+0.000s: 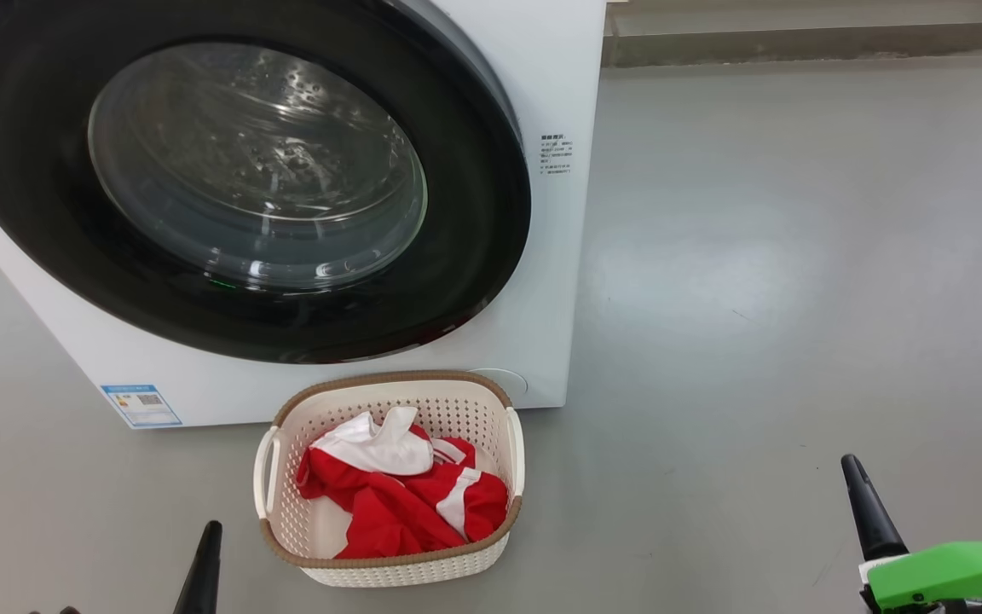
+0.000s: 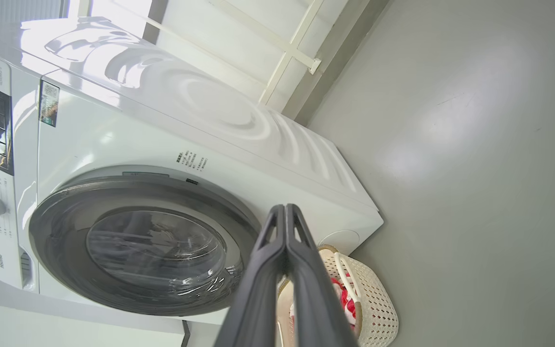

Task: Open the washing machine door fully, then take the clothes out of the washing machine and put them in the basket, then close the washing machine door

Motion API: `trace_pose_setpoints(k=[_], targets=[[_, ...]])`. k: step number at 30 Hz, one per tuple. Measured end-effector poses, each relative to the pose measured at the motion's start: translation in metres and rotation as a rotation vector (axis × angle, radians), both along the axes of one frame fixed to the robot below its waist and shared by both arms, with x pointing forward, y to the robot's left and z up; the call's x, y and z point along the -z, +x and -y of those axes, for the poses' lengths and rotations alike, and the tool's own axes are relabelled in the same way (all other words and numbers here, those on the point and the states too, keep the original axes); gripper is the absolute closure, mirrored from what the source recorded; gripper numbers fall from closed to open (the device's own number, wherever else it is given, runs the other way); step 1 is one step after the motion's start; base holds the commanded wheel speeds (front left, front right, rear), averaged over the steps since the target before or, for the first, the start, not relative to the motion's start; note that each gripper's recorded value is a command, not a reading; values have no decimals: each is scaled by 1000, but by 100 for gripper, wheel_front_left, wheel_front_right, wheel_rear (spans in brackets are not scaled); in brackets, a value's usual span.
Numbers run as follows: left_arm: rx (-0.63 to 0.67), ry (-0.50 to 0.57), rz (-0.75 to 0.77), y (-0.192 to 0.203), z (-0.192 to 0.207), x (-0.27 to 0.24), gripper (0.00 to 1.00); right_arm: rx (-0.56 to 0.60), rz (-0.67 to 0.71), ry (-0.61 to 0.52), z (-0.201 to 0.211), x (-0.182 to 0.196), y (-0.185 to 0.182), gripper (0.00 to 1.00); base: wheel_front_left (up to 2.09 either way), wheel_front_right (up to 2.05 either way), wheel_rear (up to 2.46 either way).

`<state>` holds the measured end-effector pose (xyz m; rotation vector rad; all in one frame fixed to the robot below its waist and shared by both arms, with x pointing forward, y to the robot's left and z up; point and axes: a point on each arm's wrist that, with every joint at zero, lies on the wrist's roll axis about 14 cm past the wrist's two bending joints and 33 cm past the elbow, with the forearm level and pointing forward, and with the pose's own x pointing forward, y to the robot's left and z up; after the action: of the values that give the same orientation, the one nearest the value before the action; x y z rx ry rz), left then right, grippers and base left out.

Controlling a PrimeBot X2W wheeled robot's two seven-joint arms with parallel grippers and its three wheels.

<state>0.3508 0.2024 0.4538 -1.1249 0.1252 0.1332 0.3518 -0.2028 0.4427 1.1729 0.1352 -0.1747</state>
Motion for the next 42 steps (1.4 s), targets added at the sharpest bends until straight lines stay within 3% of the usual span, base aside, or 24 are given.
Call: trace_pose_setpoints(k=[42], targets=[[19, -437, 90, 27, 15, -28, 100, 11, 122, 390, -1, -34, 22, 100, 0, 0, 0]])
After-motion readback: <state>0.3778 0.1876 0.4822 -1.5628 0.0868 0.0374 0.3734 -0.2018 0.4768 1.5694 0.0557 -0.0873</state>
